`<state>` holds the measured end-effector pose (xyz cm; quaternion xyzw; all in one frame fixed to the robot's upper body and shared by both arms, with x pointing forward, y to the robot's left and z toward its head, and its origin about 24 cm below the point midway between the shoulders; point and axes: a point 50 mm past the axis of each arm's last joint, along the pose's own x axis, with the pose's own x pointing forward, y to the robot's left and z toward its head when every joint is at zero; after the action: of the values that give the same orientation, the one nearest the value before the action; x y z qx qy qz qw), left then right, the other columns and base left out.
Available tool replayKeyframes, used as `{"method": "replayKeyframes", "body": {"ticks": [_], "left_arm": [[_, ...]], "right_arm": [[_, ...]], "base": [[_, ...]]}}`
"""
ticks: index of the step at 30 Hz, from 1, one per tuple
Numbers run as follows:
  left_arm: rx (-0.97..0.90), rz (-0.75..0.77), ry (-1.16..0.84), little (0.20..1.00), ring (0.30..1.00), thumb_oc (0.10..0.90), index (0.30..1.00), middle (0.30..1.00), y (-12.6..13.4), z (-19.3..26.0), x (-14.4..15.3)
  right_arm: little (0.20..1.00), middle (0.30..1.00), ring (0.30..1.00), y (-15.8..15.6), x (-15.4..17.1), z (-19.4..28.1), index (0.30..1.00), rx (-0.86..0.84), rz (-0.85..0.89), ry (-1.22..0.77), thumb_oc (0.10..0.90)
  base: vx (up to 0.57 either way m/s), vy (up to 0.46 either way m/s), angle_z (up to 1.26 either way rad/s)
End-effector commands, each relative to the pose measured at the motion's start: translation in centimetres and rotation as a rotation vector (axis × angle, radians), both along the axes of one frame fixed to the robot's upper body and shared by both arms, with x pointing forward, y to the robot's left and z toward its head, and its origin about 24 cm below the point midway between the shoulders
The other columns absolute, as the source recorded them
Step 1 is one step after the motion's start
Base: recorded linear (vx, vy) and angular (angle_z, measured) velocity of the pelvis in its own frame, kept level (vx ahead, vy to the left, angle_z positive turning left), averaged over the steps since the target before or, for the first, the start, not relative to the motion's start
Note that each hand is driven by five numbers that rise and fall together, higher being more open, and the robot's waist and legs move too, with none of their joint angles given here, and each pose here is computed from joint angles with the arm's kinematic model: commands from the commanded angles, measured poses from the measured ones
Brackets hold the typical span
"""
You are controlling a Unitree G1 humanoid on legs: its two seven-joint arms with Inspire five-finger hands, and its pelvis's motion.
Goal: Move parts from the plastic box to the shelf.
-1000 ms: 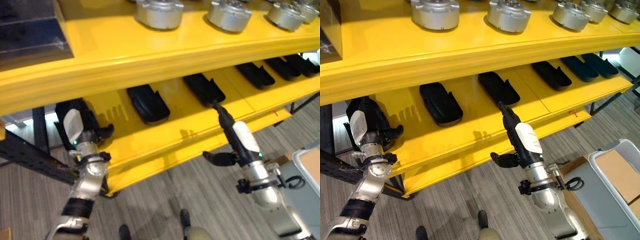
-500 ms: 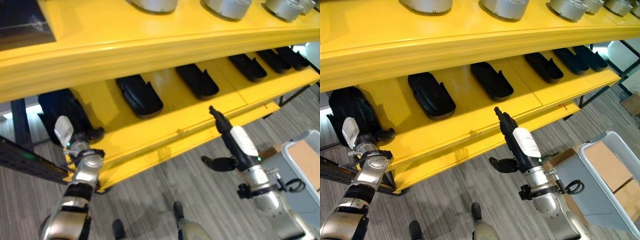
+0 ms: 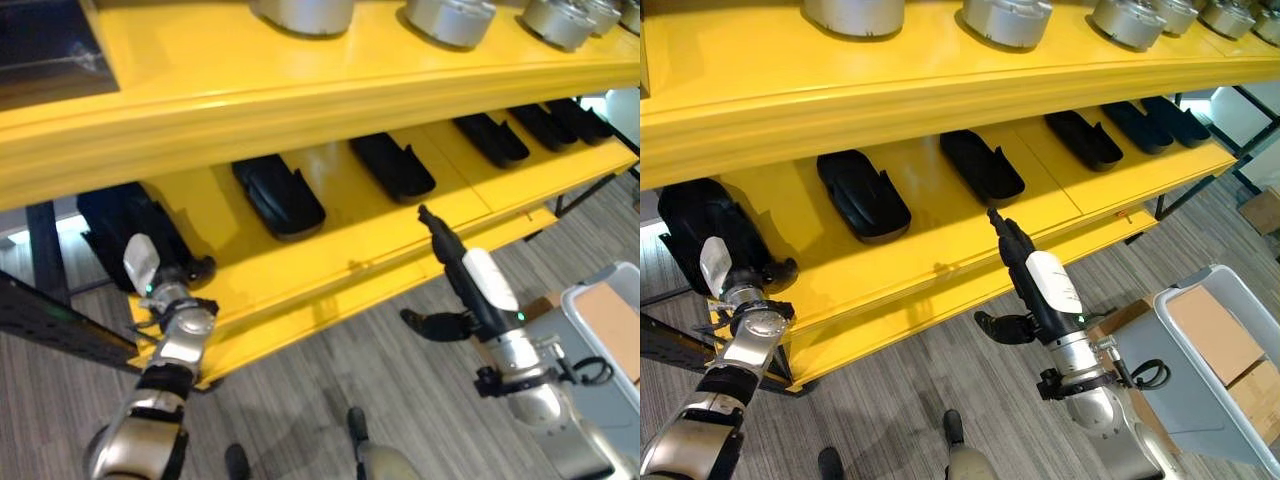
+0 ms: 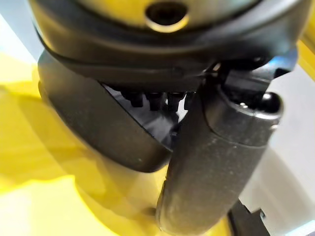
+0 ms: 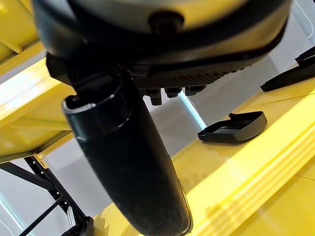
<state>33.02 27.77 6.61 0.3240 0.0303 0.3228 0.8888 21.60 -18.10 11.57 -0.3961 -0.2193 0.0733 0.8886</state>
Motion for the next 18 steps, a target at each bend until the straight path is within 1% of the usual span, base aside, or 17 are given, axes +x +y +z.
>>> {"method": "replayKeyframes", "body": {"ticks": [1,6,18], "left_arm": [[-0.007,-0.101,0.059,1.0,1.0,0.9,1.0,1.0,-2.2,-0.6,1.3],[0.034,-0.169,0.101,1.0,1.0,0.9,1.0,1.0,-3.3,-1.3,1.1],[0.044,-0.205,0.145,1.0,1.0,0.9,1.0,1.0,-4.1,-2.4,0.9]], "right_arm": [[1.0,1.0,1.0,0.5,-0.2,6.0,1.0,0.067,0.087,-0.299,0.9],[1.0,1.0,1.0,0.4,-0.1,5.9,1.0,0.069,0.081,-0.294,0.9],[1.0,1.0,1.0,0.3,-0.2,5.7,1.0,0.065,0.072,-0.286,0.9]], "base": [[0.0,0.0,0.0],[-0.01,-0.003,-0.04],[0.0,-0.001,-0.01]]}}
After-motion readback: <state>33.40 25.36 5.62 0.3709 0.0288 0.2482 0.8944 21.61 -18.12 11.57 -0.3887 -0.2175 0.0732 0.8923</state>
